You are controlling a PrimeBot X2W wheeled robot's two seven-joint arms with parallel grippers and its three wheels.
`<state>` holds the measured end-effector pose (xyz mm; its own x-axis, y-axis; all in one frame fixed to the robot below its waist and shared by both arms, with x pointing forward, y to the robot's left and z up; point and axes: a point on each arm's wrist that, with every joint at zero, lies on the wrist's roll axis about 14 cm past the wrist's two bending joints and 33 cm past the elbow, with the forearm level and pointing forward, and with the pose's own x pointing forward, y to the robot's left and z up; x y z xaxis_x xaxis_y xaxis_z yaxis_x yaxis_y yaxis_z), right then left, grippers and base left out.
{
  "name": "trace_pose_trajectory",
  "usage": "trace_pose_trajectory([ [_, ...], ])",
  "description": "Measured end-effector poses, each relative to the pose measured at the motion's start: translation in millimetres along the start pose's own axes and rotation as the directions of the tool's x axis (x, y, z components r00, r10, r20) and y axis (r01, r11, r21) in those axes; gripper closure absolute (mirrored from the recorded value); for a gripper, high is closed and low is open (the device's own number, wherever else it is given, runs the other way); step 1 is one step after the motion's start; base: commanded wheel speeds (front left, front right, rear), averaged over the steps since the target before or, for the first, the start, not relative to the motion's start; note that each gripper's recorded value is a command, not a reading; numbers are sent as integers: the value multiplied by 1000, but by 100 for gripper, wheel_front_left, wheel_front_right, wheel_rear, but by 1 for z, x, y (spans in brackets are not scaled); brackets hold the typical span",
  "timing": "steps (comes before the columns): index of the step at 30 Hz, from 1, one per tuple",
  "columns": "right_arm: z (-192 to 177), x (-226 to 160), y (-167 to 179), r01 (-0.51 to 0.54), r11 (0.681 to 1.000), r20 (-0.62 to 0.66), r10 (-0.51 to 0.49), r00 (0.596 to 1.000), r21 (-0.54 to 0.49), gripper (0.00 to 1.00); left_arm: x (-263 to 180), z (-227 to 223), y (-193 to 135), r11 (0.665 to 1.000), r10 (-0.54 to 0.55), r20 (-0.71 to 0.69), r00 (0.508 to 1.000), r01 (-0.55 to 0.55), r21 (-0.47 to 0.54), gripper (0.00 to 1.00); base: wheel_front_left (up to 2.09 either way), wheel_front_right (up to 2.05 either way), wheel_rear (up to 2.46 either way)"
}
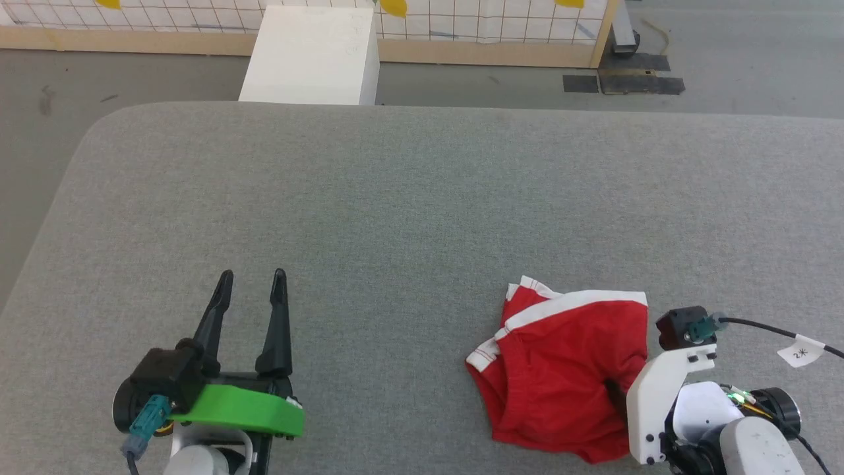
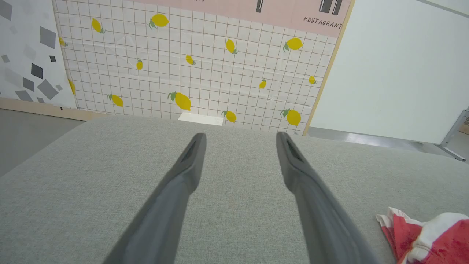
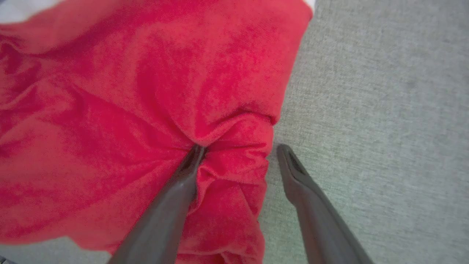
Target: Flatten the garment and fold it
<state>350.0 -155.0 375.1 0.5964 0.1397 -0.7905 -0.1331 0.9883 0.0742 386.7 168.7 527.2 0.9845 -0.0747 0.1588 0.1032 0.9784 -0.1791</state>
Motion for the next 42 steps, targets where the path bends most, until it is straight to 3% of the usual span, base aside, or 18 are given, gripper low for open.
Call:
trace_pose_trajectory([
  [1,0,1,1,-1,1000,-2,1,1000,-1,67,0,0,0,1000,0,0,1000,0,0,0,0,0,0],
  [2,1,1,1,-3,1000,-3,3,1000,-3,93,-1,0,0,1000,1,0,1000,-1,0,0,0,0,0],
  [3,1,2,2,-6,1000,-4,6,1000,-6,100,-1,0,0,1000,1,1,1000,-1,0,0,0,0,0],
  [12,17,-4,18,-28,992,32,32,999,-124,100,-2,3,6,1000,20,7,1000,-20,1,0,0,0,0],
  [16,27,-17,8,-2,976,47,13,999,-217,100,2,-2,-8,1000,-23,-3,1000,23,-12,0,0,0,0],
  [22,30,-40,-45,117,952,53,-106,993,-283,100,21,-13,-48,989,-141,-16,990,141,-44,0,0,0,0],
  [28,20,-70,-116,274,922,43,-273,961,-272,100,43,-28,-98,957,-284,-29,958,281,-79,0,0,0,0],
  [36,19,-104,-205,477,853,55,-477,877,-211,100,70,-53,-133,909,-414,-53,909,409,-79,0,0,0,0],
  [42,22,-121,-266,601,764,29,-613,790,-234,100,88,-82,-126,898,-440,-102,892,436,-65,0,0,0,0],
])
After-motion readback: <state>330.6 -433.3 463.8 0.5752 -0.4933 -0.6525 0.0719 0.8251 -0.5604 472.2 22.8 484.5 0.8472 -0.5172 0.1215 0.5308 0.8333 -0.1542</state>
